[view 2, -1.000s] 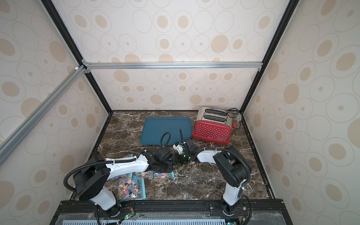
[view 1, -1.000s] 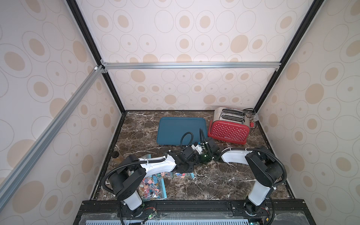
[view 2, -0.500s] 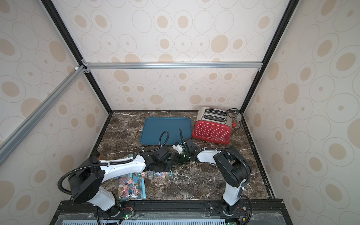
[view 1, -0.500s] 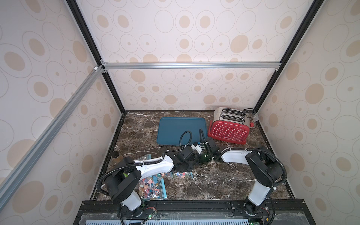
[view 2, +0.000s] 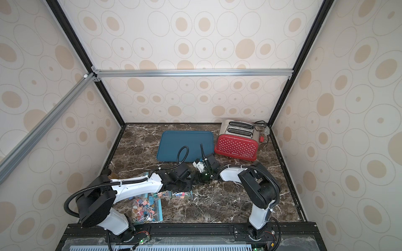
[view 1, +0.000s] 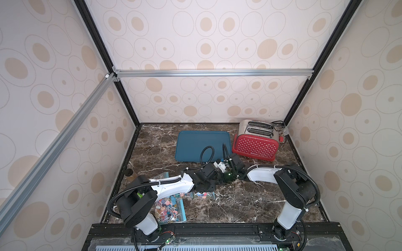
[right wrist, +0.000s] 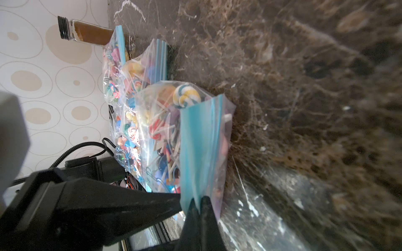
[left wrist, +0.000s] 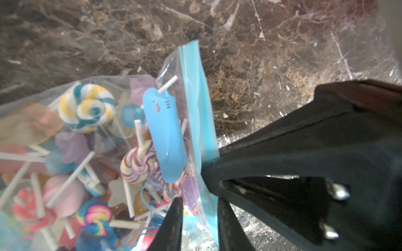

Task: Pour candies out of the ziploc bag
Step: Open the ziploc bag at the center of the board.

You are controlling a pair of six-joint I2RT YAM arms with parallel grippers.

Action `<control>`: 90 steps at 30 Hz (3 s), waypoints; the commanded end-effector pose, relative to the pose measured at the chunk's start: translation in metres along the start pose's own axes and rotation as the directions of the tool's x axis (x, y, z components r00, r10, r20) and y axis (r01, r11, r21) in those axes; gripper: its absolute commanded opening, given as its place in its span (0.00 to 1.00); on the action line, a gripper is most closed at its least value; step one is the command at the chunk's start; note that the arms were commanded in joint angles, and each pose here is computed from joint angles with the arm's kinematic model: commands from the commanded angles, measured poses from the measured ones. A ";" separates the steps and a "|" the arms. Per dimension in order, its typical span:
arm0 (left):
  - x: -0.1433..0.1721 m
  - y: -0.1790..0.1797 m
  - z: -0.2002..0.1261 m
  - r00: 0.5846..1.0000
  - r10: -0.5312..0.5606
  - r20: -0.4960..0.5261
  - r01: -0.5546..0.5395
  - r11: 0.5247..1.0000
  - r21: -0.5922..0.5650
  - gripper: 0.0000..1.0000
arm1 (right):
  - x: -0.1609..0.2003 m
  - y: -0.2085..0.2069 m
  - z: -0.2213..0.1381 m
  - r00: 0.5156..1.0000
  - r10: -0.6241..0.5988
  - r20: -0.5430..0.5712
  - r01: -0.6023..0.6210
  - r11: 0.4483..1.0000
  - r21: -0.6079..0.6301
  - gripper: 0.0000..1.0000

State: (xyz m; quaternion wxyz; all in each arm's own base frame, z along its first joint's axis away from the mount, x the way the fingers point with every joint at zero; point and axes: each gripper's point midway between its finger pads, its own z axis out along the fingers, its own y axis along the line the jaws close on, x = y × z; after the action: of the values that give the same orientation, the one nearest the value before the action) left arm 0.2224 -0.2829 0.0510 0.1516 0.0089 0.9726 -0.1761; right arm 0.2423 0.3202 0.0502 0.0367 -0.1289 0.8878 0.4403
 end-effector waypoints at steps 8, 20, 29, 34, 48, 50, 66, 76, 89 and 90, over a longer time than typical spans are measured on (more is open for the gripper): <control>-0.008 0.006 0.007 0.999 -0.017 0.035 0.018 1.000 -0.022 0.25 | 0.009 -0.001 0.004 0.999 0.004 -0.037 -0.005 1.000 -0.007 0.00; -0.007 0.016 0.012 0.999 -0.028 0.030 0.030 0.998 -0.050 0.17 | 0.011 -0.001 0.004 0.999 0.005 -0.039 -0.005 1.000 -0.008 0.00; -0.005 0.020 0.014 0.999 -0.032 0.024 0.033 0.998 -0.055 0.02 | 0.013 -0.004 0.006 0.999 0.011 -0.044 -0.011 1.000 -0.003 0.00; -0.006 0.016 0.017 0.999 -0.028 0.018 0.029 0.998 -0.050 0.07 | 0.012 -0.002 0.005 0.999 0.006 -0.042 -0.007 1.000 -0.008 0.00; -0.008 0.008 0.022 0.999 -0.035 0.020 0.036 0.999 -0.021 0.00 | 0.015 -0.018 0.008 0.998 0.038 -0.044 -0.035 0.998 0.054 0.00; -0.010 0.007 0.021 0.999 -0.045 0.030 0.046 0.999 -0.014 0.00 | 0.015 -0.022 0.009 0.998 0.044 -0.042 -0.040 0.996 0.076 0.00; -0.019 0.007 0.021 0.986 -0.135 0.096 0.134 0.991 0.019 0.00 | 0.022 -0.052 0.008 0.997 0.055 -0.053 -0.035 0.947 0.320 0.00; -0.023 0.019 0.011 0.972 -0.176 0.155 0.179 0.984 -0.005 0.00 | 0.037 -0.081 0.001 0.993 0.091 -0.078 -0.044 0.880 0.473 0.00; -0.028 0.031 -0.013 0.964 -0.162 0.210 0.175 0.983 -0.046 0.00 | 0.040 -0.084 -0.004 0.992 0.094 -0.089 -0.037 0.862 0.505 0.00; -0.029 0.032 -0.014 0.964 -0.161 0.211 0.175 0.984 -0.047 0.00 | 0.040 -0.082 -0.003 0.992 0.090 -0.090 -0.034 0.866 0.499 0.00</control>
State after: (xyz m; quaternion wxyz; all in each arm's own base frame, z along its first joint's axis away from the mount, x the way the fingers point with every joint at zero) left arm 0.2452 -0.2605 0.0603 0.2250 -0.0841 0.9536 -0.1818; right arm 0.2464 0.3032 0.0169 0.0552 -0.1294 0.9495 0.2805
